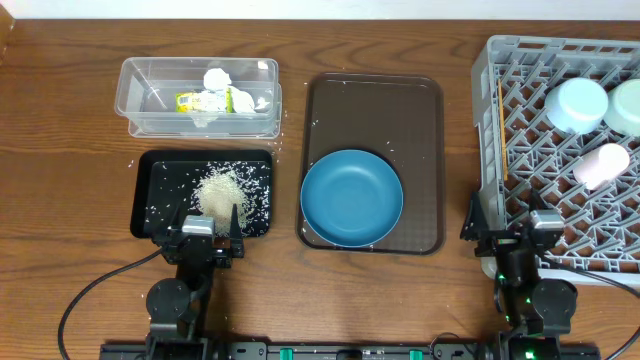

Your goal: Sort waste into correct bins and load items into the dishwasher rack

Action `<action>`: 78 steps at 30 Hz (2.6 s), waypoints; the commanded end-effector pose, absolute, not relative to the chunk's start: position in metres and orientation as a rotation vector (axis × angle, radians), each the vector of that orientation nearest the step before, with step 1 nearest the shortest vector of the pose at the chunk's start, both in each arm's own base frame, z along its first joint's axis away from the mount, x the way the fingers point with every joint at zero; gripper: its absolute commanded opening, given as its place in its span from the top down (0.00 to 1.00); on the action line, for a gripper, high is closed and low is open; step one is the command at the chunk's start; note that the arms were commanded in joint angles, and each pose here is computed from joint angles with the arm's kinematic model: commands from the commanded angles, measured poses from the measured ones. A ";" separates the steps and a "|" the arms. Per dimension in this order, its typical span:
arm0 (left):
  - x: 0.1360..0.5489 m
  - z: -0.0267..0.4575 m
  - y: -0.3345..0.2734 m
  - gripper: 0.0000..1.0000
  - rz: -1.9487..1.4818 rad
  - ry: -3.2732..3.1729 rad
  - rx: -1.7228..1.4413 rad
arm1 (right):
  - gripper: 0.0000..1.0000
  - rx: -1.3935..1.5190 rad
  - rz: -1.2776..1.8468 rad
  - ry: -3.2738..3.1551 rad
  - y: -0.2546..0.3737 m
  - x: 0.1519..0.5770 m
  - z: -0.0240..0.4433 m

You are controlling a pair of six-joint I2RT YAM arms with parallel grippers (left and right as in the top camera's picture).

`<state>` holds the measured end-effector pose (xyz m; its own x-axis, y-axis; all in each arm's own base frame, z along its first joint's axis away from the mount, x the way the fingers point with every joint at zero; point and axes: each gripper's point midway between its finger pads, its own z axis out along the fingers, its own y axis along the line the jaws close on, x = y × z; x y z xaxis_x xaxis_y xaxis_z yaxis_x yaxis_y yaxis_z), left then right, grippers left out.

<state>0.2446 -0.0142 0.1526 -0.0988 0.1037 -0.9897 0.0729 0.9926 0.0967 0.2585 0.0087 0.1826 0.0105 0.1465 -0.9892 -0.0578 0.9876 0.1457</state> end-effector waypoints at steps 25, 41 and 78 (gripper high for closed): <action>0.244 0.137 -0.014 0.07 0.034 1.717 0.153 | 0.01 0.032 0.020 1.641 -0.006 0.246 0.158; 0.244 0.137 -0.014 0.07 0.034 1.717 0.153 | 0.01 0.032 0.020 1.641 -0.006 0.246 0.158; 0.244 0.138 -0.014 0.07 0.035 1.713 0.153 | 0.01 0.032 0.020 1.641 -0.006 0.246 0.158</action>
